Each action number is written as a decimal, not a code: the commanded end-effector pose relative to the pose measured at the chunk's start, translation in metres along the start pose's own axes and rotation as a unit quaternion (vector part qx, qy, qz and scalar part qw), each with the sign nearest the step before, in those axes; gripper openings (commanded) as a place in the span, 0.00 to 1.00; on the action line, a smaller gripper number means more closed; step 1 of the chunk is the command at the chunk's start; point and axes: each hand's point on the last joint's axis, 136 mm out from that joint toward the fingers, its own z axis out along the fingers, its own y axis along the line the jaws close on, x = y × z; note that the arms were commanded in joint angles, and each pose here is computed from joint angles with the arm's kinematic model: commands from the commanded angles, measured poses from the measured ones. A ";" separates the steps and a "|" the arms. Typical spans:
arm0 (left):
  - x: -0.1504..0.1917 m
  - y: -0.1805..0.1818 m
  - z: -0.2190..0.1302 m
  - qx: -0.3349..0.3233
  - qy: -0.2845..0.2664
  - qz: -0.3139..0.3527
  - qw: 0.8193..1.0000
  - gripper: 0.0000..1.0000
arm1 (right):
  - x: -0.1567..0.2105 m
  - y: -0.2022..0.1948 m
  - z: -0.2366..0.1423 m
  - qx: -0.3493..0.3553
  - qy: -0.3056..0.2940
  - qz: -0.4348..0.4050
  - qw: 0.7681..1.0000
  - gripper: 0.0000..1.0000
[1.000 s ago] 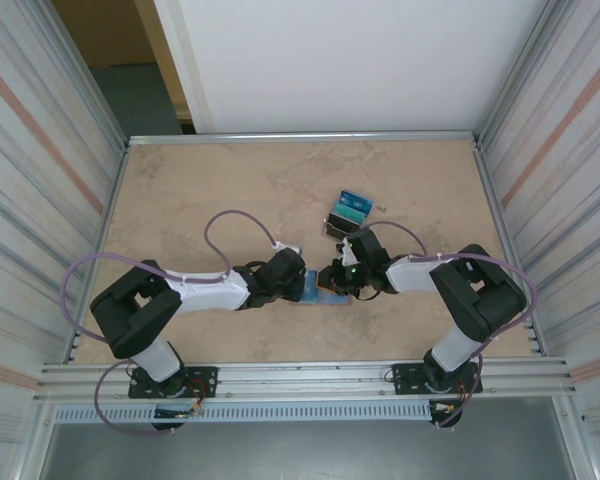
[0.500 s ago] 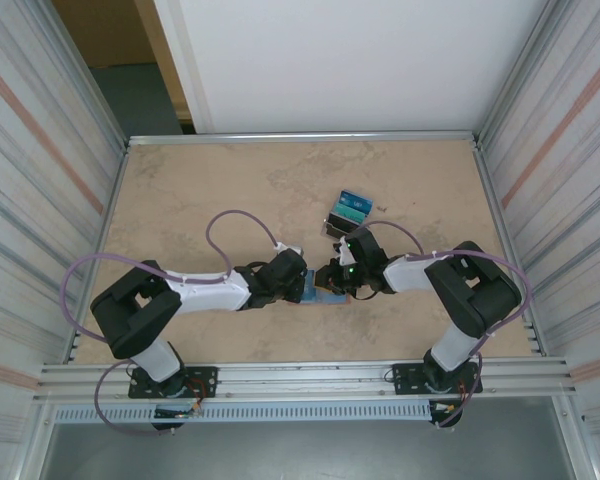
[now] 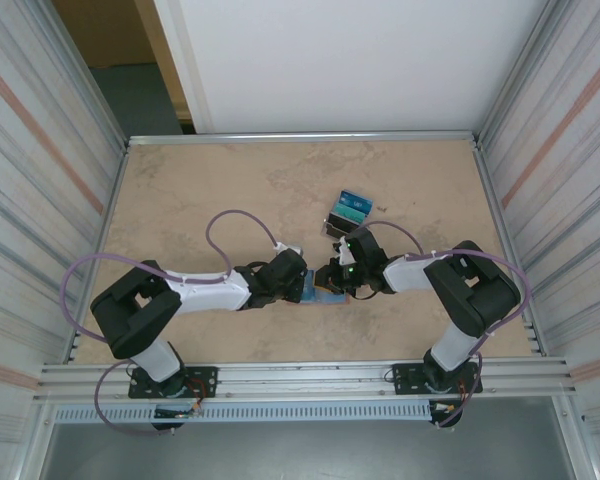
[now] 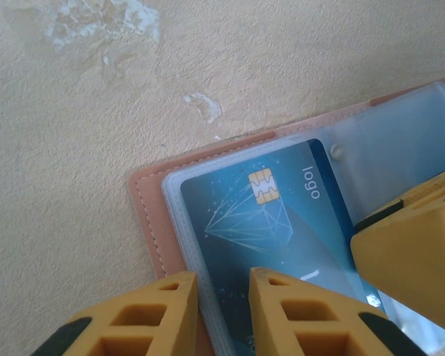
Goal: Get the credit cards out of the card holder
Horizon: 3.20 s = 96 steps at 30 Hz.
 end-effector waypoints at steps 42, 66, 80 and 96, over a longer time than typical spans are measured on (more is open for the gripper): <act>-0.005 0.006 0.000 -0.017 0.005 0.012 1.000 0.27 | -0.010 -0.010 -0.016 0.014 -0.014 -0.002 1.000 0.00; -0.039 -0.009 -0.002 -0.005 -0.031 0.127 0.991 0.47 | -0.020 -0.016 -0.038 0.053 -0.030 -0.017 0.998 0.00; -0.021 -0.001 0.007 -0.081 0.015 0.144 0.986 0.58 | -0.019 -0.019 -0.045 0.052 -0.032 -0.010 0.998 0.00; -0.006 -0.001 0.021 -0.080 0.044 0.149 0.985 0.56 | -0.017 0.003 -0.043 -0.032 -0.032 -0.001 0.999 0.13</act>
